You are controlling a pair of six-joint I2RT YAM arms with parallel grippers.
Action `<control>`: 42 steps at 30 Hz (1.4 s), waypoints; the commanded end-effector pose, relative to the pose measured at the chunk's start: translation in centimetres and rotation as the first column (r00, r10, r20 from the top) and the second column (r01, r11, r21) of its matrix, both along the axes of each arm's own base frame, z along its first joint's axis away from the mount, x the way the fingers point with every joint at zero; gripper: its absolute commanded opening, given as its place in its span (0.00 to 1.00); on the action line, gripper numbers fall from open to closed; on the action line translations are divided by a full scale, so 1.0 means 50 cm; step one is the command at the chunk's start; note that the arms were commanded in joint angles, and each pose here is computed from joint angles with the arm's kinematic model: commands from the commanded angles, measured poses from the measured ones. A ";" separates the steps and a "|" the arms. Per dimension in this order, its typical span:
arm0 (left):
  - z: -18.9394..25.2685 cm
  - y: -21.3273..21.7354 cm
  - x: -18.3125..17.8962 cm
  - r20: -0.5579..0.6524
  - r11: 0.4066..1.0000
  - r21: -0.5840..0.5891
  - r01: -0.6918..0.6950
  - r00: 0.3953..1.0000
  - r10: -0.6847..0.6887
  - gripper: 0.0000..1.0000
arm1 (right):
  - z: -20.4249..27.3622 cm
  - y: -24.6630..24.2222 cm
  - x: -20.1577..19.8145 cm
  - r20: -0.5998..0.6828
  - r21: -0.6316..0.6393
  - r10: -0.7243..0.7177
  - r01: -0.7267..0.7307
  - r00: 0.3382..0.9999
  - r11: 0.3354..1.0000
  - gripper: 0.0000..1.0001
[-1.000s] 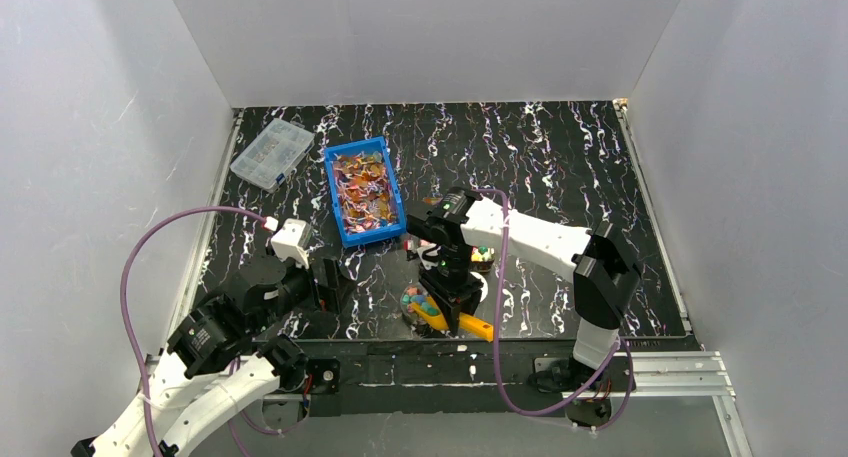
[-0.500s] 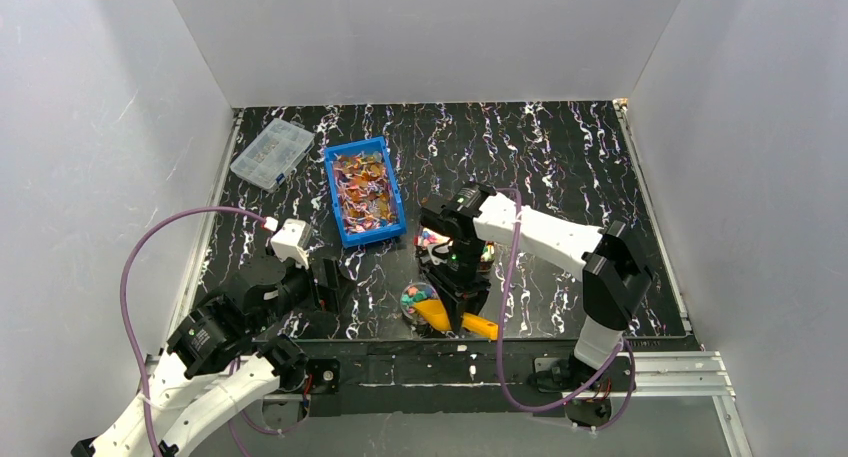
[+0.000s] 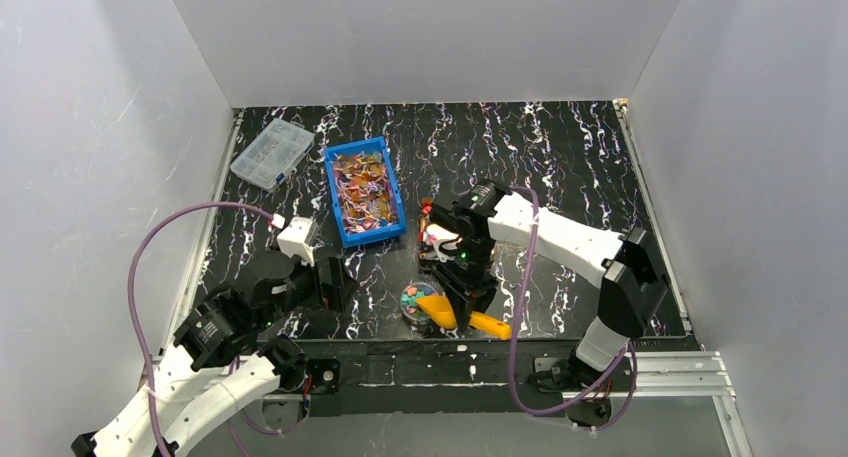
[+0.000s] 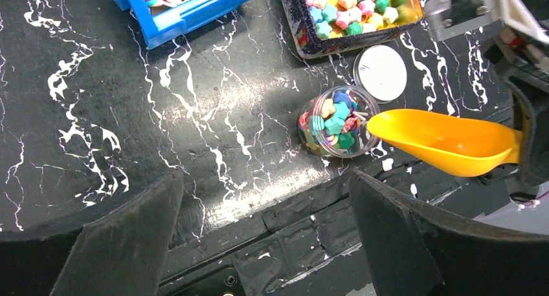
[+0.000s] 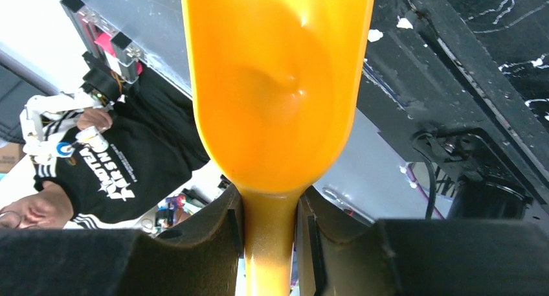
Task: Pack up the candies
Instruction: Place the fake candies in the packing bottle, then adjust the spatula.
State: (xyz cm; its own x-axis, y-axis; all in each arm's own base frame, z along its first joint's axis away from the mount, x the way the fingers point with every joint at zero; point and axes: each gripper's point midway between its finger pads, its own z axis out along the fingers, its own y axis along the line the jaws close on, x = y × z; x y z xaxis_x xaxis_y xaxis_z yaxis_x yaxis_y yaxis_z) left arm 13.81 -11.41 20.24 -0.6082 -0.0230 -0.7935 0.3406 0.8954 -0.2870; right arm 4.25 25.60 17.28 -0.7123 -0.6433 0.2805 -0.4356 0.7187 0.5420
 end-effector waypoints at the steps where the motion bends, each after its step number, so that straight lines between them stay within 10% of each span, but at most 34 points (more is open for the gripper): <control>1: -0.010 -0.007 0.000 -0.023 1.000 0.017 0.019 1.000 -0.018 0.99 | 0.021 -0.033 0.001 0.089 0.030 0.038 -0.041 0.995 0.999 0.01; 11: 0.010 -0.055 -0.024 -0.119 0.994 -0.053 0.101 0.987 -0.106 0.99 | -0.008 -0.044 0.047 0.366 0.064 0.099 -0.131 0.925 0.989 0.01; 24: 0.052 -0.114 -0.066 -0.286 0.973 -0.184 0.142 0.939 -0.191 0.99 | -0.033 0.031 0.104 0.771 0.231 0.055 -0.360 0.634 0.904 0.01; 42: 0.045 -0.156 -0.043 -0.399 0.978 -0.177 0.107 0.901 -0.170 0.99 | 0.014 0.049 0.082 0.917 0.265 -0.036 -0.536 0.398 0.802 0.01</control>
